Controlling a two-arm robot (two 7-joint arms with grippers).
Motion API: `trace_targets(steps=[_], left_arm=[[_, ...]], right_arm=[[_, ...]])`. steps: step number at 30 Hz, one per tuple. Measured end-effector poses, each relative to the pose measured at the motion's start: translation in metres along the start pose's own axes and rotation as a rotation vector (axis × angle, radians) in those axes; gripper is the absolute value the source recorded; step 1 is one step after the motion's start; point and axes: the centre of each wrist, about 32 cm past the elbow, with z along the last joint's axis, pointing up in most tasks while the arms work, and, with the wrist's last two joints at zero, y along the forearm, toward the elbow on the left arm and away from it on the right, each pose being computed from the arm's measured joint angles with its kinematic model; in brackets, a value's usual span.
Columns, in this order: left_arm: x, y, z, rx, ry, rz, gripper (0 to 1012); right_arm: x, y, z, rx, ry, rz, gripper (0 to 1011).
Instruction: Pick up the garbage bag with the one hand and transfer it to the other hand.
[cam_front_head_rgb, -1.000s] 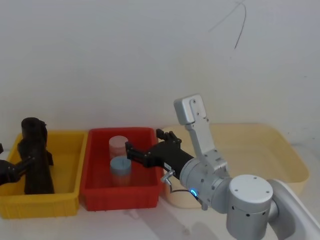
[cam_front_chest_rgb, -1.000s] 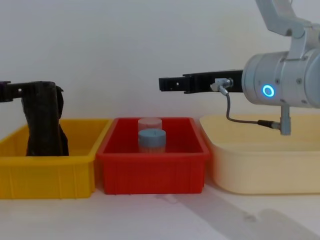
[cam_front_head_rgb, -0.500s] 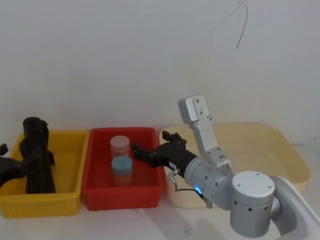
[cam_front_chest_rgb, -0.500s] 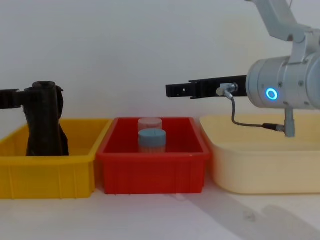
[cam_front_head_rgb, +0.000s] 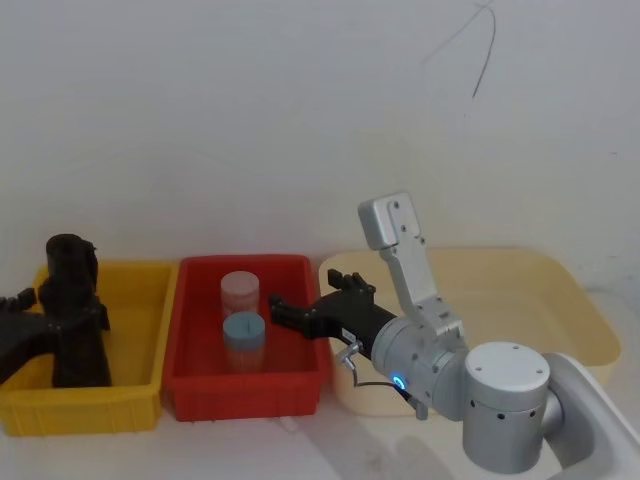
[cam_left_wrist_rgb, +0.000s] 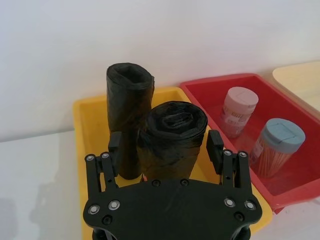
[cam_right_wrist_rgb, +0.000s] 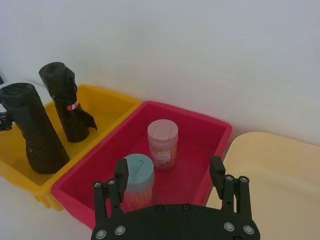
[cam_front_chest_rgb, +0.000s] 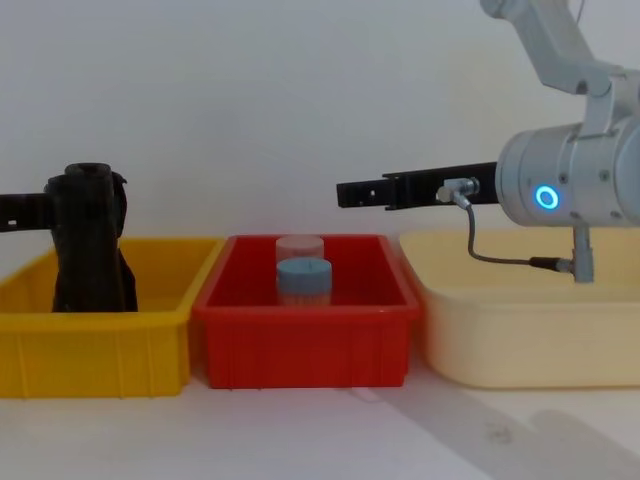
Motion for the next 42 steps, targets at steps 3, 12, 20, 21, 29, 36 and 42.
trace_targets(steps=[3,12,20,21,29,36,42], left_arm=[[0.0006,-0.0035,0.0003,0.012,-0.006,-0.005,1000],[0.0014,-0.0096,0.0013,0.033,-0.016,-0.015,1000],[0.0021,-0.0125,0.0019,0.044,-0.021,-0.018,1000],[0.0021,-0.0127,0.0019,0.045,-0.021,-0.019,1000],[0.0022,-0.0142,0.0021,0.049,-0.024,-0.021,1000],[0.0024,-0.0149,0.0023,0.051,-0.025,-0.022,1000],[0.0025,-0.0151,0.0024,0.052,-0.025,-0.022,1000]], right_arm=[[0.0,0.001,-0.001,-0.004,0.002,0.004,1000],[-0.001,0.005,-0.001,-0.019,0.001,0.027,1000],[-0.004,0.012,0.002,-0.035,-0.011,0.053,1000],[-0.005,0.014,0.003,-0.039,-0.014,0.058,1000],[-0.007,0.025,0.004,-0.07,-0.027,0.076,1000],[-0.007,0.036,0.002,-0.111,-0.026,0.087,1000],[-0.006,0.046,0.0,-0.139,-0.023,0.092,1000]])
